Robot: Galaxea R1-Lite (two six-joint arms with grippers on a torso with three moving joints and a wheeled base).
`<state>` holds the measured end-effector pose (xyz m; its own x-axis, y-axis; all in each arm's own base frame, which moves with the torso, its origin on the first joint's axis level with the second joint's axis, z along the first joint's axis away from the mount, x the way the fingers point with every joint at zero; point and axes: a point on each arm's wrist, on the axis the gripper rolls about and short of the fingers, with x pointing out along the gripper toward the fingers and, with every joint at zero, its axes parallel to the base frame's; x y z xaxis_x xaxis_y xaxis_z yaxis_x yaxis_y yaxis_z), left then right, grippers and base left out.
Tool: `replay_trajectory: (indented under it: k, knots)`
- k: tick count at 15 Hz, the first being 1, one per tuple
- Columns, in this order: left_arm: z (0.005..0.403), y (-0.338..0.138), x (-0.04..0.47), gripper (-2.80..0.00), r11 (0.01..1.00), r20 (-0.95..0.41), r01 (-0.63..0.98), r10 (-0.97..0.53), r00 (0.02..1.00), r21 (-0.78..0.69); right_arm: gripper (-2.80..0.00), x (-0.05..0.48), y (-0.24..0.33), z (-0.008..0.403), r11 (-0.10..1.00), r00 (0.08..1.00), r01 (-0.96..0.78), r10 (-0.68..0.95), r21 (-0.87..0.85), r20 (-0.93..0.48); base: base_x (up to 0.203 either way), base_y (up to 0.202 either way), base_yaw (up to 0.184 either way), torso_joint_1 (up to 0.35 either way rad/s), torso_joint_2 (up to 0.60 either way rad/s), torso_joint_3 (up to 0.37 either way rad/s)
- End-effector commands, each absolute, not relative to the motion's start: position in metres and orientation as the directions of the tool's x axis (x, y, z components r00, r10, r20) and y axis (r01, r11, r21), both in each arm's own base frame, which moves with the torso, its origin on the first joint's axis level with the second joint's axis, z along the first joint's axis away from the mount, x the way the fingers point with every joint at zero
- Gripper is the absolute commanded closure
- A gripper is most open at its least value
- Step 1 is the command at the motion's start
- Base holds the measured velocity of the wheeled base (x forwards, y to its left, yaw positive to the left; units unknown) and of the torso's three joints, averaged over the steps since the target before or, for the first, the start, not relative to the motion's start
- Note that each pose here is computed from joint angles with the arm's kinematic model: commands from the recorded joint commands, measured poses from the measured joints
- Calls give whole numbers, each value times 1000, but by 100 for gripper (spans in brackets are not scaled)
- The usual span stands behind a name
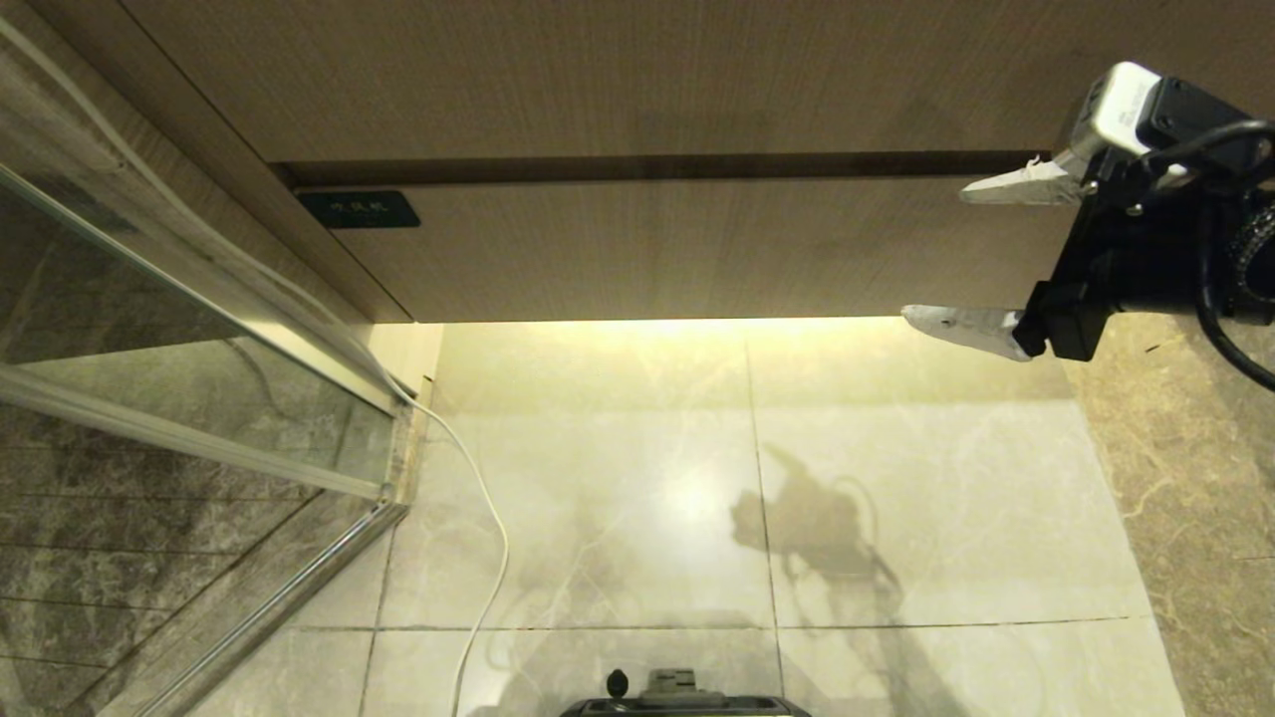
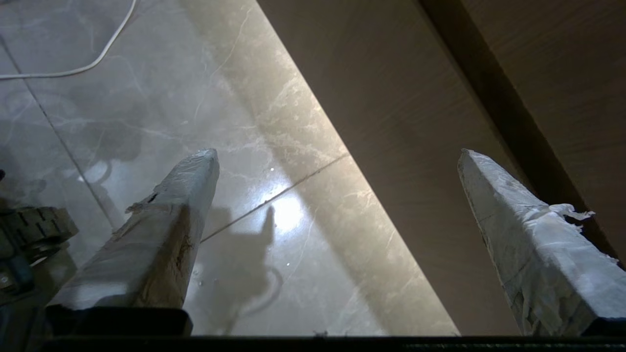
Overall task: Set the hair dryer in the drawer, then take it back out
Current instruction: Pull open the drawer
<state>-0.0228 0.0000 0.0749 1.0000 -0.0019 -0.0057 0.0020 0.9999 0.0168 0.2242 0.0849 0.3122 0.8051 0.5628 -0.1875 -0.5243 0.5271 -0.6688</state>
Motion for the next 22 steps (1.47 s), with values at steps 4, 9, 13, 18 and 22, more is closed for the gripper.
replay_trajectory:
  k: [4, 9, 13, 18, 22]
  knots:
    - [74, 0, -23, 0, 1000, -8, 2, -2, 1000, 17, -280, 267, 92, 301, 419, 818, -434, 555, -798, -153, 0, 0, 0, 0, 0, 0]
    - [74, 0, -23, 0, 1000, -8, 2, -2, 1000, 17, -280, 321, 93, 300, 312, 816, -348, 566, -884, -122, 0, 0, 0, 0, 0, 0]
    - [74, 0, -23, 0, 1000, -8, 2, -2, 1000, 17, -280, 339, 92, 298, 309, 820, -346, 558, -886, -126, 0, 0, 0, 0, 0, 0]
    - [74, 0, -23, 0, 1000, -8, 3, -3, 1000, 17, -280, 342, 87, 290, 304, 823, -382, 542, -873, -171, 0, 0, 0, 0, 0, 0]
    - [74, 0, -23, 0, 1000, -8, 2, -2, 1000, 17, -280, 351, 89, 289, 306, 825, -373, 542, -876, -162, 0, 0, 0, 0, 0, 0]
